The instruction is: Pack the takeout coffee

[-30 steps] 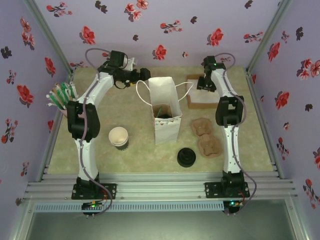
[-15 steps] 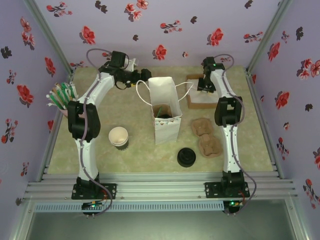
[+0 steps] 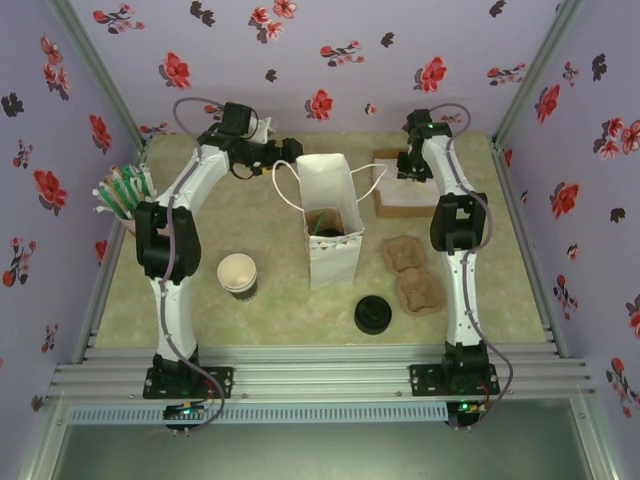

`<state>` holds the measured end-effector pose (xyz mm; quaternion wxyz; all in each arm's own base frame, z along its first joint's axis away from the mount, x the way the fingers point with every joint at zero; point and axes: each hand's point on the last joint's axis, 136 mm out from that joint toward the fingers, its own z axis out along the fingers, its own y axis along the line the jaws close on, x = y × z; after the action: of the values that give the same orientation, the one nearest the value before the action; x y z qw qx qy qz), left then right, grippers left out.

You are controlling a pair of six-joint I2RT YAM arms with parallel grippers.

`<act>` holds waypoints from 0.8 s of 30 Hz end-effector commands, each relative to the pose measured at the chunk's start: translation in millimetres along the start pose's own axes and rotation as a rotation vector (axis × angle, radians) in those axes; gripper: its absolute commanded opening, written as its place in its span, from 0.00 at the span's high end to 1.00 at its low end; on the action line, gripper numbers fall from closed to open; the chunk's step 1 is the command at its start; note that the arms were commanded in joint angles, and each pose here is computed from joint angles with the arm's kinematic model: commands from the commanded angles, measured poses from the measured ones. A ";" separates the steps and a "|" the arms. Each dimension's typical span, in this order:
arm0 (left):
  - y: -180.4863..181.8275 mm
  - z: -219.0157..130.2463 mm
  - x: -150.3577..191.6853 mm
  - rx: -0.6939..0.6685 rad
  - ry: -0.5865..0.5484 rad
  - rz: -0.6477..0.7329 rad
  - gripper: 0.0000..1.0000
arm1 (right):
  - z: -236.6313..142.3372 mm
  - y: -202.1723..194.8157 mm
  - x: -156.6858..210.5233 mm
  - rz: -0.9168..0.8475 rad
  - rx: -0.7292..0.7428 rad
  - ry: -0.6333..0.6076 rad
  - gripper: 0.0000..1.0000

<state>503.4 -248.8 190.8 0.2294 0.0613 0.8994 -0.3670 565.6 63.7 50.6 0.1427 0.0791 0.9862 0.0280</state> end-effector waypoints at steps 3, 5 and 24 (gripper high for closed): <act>-12.4 -9.0 2.4 0.027 0.002 0.037 0.01 | -26.7 5.1 -4.8 -0.012 -0.016 -0.033 0.69; -12.7 -8.8 2.7 0.027 0.002 0.038 0.01 | -23.6 2.8 -3.3 -0.010 -0.008 -0.027 0.57; -11.3 -7.5 3.6 0.025 0.004 0.036 0.01 | 30.1 -5.0 27.3 0.009 0.007 0.113 0.59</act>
<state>501.7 -248.3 186.5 0.2245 0.0597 0.9012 -0.3659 558.2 63.8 26.2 0.1150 0.0773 0.9900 0.0259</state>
